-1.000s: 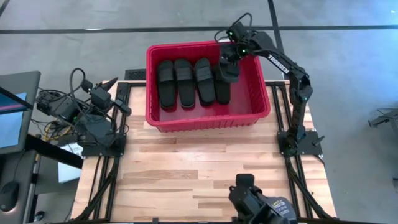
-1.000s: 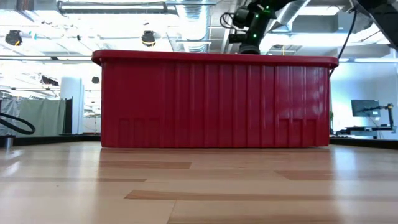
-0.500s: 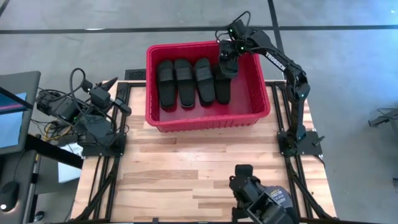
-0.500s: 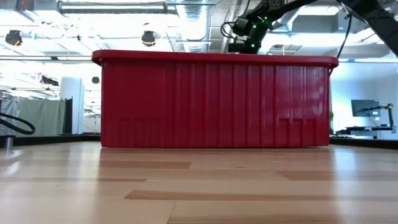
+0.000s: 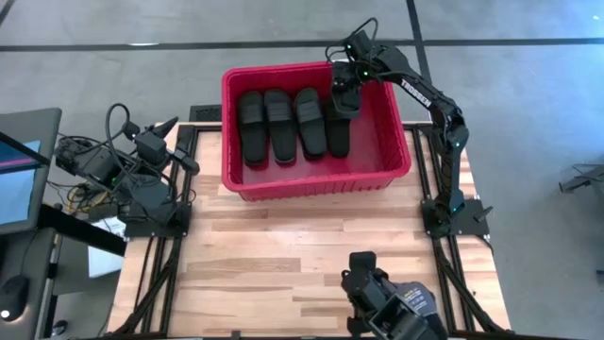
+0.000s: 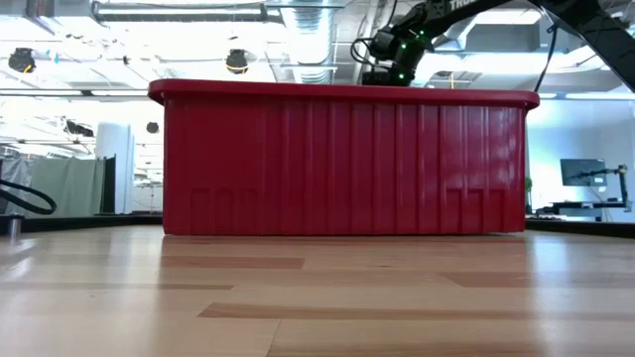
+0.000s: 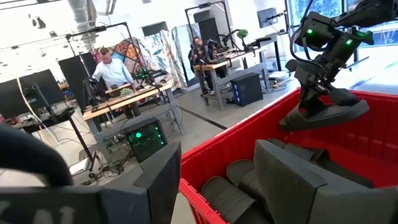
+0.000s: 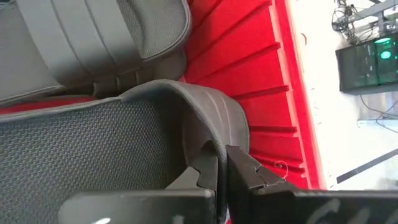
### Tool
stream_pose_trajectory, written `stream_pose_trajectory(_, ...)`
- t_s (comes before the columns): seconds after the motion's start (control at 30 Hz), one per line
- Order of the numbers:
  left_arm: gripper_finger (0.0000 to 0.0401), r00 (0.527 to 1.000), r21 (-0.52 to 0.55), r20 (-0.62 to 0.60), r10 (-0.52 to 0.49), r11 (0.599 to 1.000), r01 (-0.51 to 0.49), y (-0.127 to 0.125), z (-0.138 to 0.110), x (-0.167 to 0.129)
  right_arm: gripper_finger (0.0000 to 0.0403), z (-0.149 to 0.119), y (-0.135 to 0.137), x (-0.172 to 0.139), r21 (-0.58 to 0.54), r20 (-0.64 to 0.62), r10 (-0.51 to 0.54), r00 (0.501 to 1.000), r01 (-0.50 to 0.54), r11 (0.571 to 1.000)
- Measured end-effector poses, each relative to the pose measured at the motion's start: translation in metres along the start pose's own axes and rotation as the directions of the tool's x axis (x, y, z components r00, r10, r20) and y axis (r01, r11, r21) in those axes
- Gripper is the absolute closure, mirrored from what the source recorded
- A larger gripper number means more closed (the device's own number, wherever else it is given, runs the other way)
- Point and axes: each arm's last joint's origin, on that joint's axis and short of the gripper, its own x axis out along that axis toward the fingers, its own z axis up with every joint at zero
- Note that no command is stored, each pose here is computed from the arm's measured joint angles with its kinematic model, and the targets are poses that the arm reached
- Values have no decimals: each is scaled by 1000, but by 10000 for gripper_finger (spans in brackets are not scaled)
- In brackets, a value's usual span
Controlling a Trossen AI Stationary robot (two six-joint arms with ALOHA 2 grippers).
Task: Pick and place slides into bin
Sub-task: Put the black slipper into the red container
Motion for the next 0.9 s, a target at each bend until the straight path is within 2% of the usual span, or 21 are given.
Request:
stream_pose_trajectory(0.3,209,1000,-12,1,2,1000,-2,-1,0,0,402,16,18,-2,-43,7,49,999,-48,998)
stream_pose_trajectory(0.6,209,1000,-18,-7,-10,1000,10,-2,0,0,403,11,30,-3,26,-72,141,987,-139,990)
stream_pose_trajectory(0.77,209,1000,-11,-7,-10,1000,10,-2,0,0,403,13,32,-7,39,-62,151,987,-148,988)
stream_pose_trajectory(0.9,209,1000,-5,-8,-11,1000,11,-2,-1,0,403,10,35,-8,62,-82,197,977,-192,979)
